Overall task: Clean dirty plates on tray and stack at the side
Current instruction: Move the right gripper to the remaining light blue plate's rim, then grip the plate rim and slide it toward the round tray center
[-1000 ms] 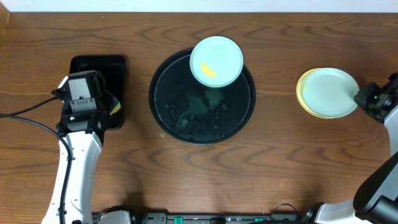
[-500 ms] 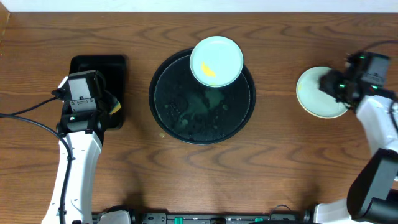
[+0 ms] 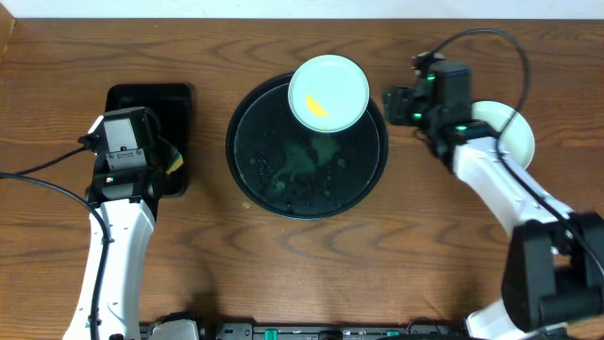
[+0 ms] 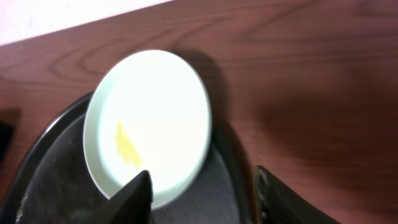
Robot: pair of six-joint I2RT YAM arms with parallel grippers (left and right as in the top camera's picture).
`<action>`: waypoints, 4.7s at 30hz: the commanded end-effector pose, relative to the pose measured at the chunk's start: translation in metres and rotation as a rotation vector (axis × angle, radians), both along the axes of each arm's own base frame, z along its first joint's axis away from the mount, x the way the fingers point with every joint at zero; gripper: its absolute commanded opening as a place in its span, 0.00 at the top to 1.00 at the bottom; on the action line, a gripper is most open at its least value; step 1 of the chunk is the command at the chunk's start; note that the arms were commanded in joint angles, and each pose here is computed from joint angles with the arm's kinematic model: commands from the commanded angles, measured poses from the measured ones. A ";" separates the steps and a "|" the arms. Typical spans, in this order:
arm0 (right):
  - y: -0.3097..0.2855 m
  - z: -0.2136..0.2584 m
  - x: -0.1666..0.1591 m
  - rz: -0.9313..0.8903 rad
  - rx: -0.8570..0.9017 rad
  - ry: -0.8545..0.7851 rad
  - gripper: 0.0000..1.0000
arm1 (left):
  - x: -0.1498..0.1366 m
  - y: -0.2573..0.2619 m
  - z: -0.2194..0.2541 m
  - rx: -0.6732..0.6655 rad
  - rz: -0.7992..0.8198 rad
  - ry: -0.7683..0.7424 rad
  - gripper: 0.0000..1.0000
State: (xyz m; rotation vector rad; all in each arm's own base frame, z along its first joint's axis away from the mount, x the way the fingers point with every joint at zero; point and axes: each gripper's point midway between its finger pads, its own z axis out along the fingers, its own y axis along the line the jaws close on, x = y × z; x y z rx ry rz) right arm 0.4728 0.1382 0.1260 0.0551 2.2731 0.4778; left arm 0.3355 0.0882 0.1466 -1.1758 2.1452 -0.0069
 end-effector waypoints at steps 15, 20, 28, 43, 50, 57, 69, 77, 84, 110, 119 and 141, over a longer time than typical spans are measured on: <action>0.054 -0.108 -0.004 -0.275 -0.072 0.079 0.41 | -0.001 0.002 -0.002 -0.002 0.014 0.002 0.93; 0.061 -0.105 -0.006 -0.279 -0.065 0.067 0.64 | -0.001 0.002 -0.002 -0.002 0.014 0.002 0.93; 0.079 -0.096 -0.012 -0.204 -0.043 0.067 0.99 | -0.001 0.002 -0.002 -0.002 0.015 0.002 0.93; 0.119 -0.001 -0.072 -0.014 -0.072 0.025 0.99 | -0.001 0.002 -0.002 -0.002 0.015 0.002 0.93; 0.110 -0.015 -0.092 0.007 -0.149 0.108 0.99 | -0.001 0.002 -0.002 -0.002 0.014 0.002 0.93; 0.125 0.011 -0.069 0.281 -0.384 -0.159 0.50 | -0.001 0.002 -0.002 -0.002 0.014 0.002 0.93; 0.107 -0.006 0.004 0.347 -0.278 -0.096 0.41 | -0.001 0.002 -0.001 -0.001 0.014 -0.001 0.93; 0.136 -0.046 0.041 0.545 -0.290 -0.019 0.44 | -0.001 0.002 -0.001 -0.001 0.014 -0.001 0.93; 0.165 -0.067 0.049 0.677 -0.270 -0.058 0.48 | -0.002 0.001 -0.002 -0.005 0.012 0.005 0.93; 0.147 -0.107 0.040 0.721 -0.407 0.012 0.38 | -0.001 0.002 -0.002 -0.005 0.012 0.002 0.93; 0.141 -0.115 0.032 0.726 -0.415 0.065 0.69 | -0.001 0.002 -0.002 -0.005 0.012 0.001 0.92; 0.125 -0.071 -0.048 0.615 -0.467 0.370 0.95 | 0.001 0.002 -0.001 -0.004 0.012 -0.006 0.93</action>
